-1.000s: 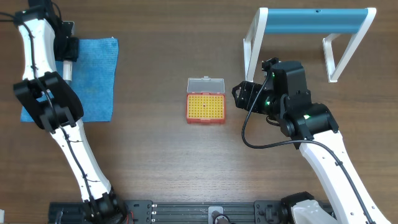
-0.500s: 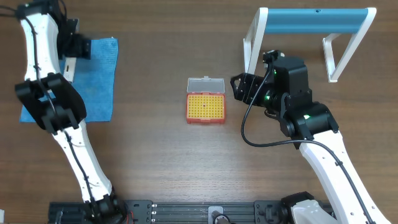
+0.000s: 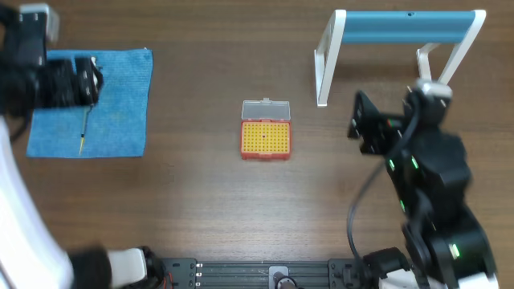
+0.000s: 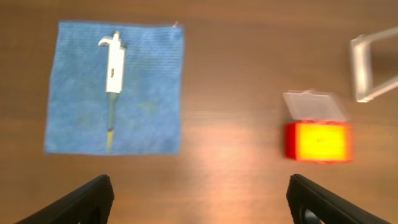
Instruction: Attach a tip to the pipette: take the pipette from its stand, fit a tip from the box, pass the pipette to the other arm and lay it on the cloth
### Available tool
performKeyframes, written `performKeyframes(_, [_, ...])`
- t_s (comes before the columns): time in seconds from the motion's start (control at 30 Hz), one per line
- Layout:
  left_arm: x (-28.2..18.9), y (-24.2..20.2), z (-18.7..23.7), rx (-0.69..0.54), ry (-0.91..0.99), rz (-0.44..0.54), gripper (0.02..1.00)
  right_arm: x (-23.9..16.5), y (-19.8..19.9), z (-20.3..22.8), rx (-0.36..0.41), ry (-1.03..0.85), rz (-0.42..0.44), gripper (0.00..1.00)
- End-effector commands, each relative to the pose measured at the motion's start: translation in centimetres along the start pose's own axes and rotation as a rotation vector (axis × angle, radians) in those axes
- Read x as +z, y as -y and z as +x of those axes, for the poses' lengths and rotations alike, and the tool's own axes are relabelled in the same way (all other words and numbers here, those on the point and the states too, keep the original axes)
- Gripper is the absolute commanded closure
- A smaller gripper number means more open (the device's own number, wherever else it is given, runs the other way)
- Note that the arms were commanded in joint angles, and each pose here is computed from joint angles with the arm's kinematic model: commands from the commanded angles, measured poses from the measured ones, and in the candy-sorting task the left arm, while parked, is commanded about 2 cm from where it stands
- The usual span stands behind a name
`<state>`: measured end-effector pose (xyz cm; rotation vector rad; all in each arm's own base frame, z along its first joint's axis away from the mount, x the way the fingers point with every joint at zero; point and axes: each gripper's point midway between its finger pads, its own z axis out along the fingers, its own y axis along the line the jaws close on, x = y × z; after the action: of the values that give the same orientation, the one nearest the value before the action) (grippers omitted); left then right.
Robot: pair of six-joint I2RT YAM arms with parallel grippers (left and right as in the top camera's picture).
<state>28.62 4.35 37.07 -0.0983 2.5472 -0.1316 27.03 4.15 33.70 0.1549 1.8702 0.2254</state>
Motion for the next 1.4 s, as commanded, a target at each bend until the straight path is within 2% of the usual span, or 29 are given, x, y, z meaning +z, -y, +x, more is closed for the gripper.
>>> performKeyframes(0.03, [-4.9, 5.0, 12.4, -0.022, 0.072, 0.115, 0.119, -3.7, 2.1, 3.0, -0.15, 0.001, 0.029, 0.093])
performKeyframes(0.1, [-5.7, 6.4, 17.3, 0.014, 0.189, 0.126, 0.119, -5.7, 3.4, 6.1, -0.159, -0.036, 0.037, 0.086])
performKeyframes(0.17, [-6.3, 7.5, 19.7, 0.016, 0.334, 0.152, 0.117, -7.1, 3.9, 6.9, -0.176, 0.0, 0.029, 0.069])
performKeyframes(0.23, [-7.6, 8.0, 20.9, -0.008, 0.545, 0.155, 0.119, -9.5, 4.2, 6.4, -0.221, 0.113, 0.009, 0.058])
performKeyframes(0.3, [-8.6, 8.3, 21.3, 0.02, 0.699, 0.155, 0.119, -11.5, 4.4, 5.9, -0.218, 0.202, -0.005, 0.04])
performKeyframes(0.33, [-8.8, 8.3, 21.4, 0.041, 0.759, 0.148, 0.119, -12.1, 5.0, 6.1, -0.232, 0.212, 0.016, 0.04])
performKeyframes(0.4, [-7.7, 8.0, 21.4, 0.049, 0.784, 0.145, 0.119, -10.8, 7.6, 7.7, -0.246, 0.125, 0.172, 0.036])
performKeyframes(0.47, [-5.5, 7.3, 21.4, 0.024, 0.728, 0.138, 0.119, -10.5, 10.5, 8.2, -0.255, 0.102, 0.341, 0.036])
performKeyframes(0.5, [-3.8, 6.9, 21.2, 0.013, 0.695, 0.141, 0.119, -10.6, 11.4, 8.8, -0.265, 0.079, 0.395, 0.036])
performKeyframes(0.6, [0.6, 6.0, 22.0, -0.028, 0.575, 0.15, 0.119, -10.0, 10.6, 10.3, -0.271, 0.024, 0.332, 0.036])
performKeyframes(0.77, [5.9, 5.2, 24.0, -0.082, 0.415, 0.169, 0.117, -10.0, 10.7, 10.5, -0.275, 0.014, 0.334, 0.036])
performKeyframes(0.9, [6.6, 5.3, 24.3, -0.083, 0.395, 0.185, 0.119, -10.0, 10.7, 10.5, -0.275, 0.014, 0.334, 0.036])
performKeyframes(0.97, [6.1, 6.3, 24.8, -0.017, 0.416, 0.238, 0.119, -10.0, 10.7, 10.5, -0.275, 0.014, 0.334, 0.036])
performKeyframes(1.0, [6.0, 6.6, 24.8, -0.001, 0.417, 0.252, 0.086, -10.0, 10.7, 10.5, -0.275, 0.014, 0.334, 0.034])
performKeyframes(1.1, [5.0, 7.6, 20.0, 0.118, 0.629, 0.311, 0.073, -10.0, 10.7, 10.5, -0.275, 0.014, 0.334, 0.036])
performKeyframes(1.23, [5.6, 6.4, 13.3, 0.29, 1.003, 0.179, 0.073, -10.0, 10.7, 10.5, -0.275, 0.014, 0.334, 0.036])
performKeyframes(1.33, [8.1, 5.8, 12.4, 0.301, 1.132, 0.152, 0.073, -10.0, 10.7, 10.5, -0.275, 0.014, 0.334, 0.034])
performKeyframes(1.4, [9.4, 5.3, 12.6, 0.295, 1.153, 0.136, 0.073, -10.0, 10.7, 10.5, -0.275, 0.014, 0.334, 0.036])
